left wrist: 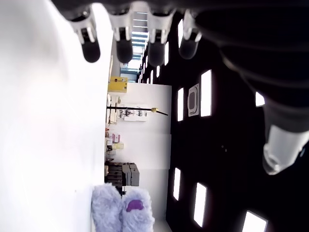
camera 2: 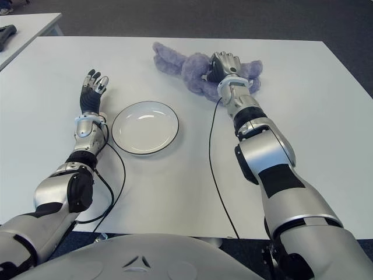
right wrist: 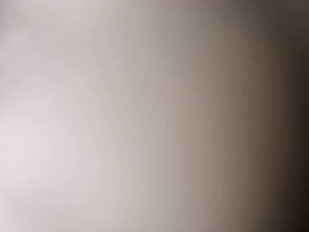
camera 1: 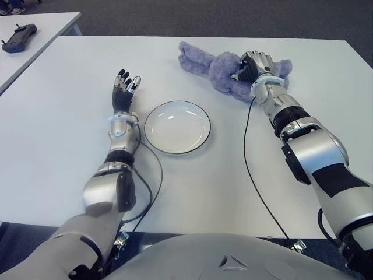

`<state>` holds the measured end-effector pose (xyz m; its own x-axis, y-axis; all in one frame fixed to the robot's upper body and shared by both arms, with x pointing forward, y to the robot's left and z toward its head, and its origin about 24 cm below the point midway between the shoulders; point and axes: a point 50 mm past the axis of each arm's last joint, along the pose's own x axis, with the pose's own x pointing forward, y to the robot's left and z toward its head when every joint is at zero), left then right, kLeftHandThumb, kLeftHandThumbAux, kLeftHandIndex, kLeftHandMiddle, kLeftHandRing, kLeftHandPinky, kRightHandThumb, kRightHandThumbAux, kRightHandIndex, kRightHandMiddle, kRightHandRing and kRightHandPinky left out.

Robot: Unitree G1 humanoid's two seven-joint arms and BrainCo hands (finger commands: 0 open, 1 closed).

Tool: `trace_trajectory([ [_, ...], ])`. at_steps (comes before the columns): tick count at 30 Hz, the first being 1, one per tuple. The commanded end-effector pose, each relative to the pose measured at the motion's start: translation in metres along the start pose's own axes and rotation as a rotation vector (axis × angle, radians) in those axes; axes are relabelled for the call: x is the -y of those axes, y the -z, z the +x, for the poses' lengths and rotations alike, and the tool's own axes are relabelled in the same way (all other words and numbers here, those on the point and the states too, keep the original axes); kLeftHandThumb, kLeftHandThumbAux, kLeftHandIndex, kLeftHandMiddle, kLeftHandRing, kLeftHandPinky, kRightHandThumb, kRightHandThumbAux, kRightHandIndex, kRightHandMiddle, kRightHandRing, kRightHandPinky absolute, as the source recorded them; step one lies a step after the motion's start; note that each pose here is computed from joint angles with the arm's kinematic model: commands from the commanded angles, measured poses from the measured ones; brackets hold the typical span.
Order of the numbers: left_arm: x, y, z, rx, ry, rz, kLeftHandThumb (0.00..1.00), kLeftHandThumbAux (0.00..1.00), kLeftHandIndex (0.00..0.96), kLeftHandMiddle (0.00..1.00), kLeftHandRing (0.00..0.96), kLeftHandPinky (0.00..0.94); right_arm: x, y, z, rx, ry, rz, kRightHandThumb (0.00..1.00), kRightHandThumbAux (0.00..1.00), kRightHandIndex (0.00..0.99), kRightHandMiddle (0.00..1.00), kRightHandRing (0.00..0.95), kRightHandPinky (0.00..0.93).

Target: Put the doll into the plate.

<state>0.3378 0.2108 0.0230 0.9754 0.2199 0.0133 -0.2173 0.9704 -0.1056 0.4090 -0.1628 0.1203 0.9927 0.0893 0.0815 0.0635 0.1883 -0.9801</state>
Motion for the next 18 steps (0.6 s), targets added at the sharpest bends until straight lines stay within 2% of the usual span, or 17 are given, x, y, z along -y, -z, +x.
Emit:
trace_trajectory([
  [1, -0.009, 0.118, -0.105, -0.510, -0.102, -0.077, 0.033, 0.557, 0.055, 0.095, 0.078, 0.081, -0.085, 0.028, -0.049, -0.056, -0.405, -0.013, 0.232, 0.707, 0.494, 0.706, 0.732, 0.758],
  [5, -0.008, 0.118, -0.106, -0.504, -0.100, -0.075, 0.030, 0.555, 0.055, 0.095, 0.078, 0.079, -0.082, 0.031, -0.048, -0.042, -0.402, -0.003, 0.228, 0.715, 0.494, 0.699, 0.726, 0.758],
  [7, -0.007, 0.118, -0.107, -0.498, -0.099, -0.072, 0.021, 0.554, 0.053, 0.094, 0.078, 0.077, -0.078, 0.034, -0.048, -0.030, -0.395, 0.018, 0.220, 0.734, 0.491, 0.662, 0.689, 0.712],
  [14, -0.006, 0.118, -0.107, -0.487, -0.099, -0.065, 0.019, 0.553, 0.047, 0.090, 0.075, 0.076, -0.073, 0.032, -0.047, 0.038, -0.378, 0.055, 0.207, 0.743, 0.500, 0.657, 0.695, 0.735],
  [18, -0.006, 0.118, -0.105, -0.492, -0.104, -0.061, 0.020, 0.559, 0.043, 0.091, 0.075, 0.069, -0.069, 0.024, -0.047, 0.119, -0.365, 0.077, 0.235, 0.742, 0.496, 0.676, 0.720, 0.764],
])
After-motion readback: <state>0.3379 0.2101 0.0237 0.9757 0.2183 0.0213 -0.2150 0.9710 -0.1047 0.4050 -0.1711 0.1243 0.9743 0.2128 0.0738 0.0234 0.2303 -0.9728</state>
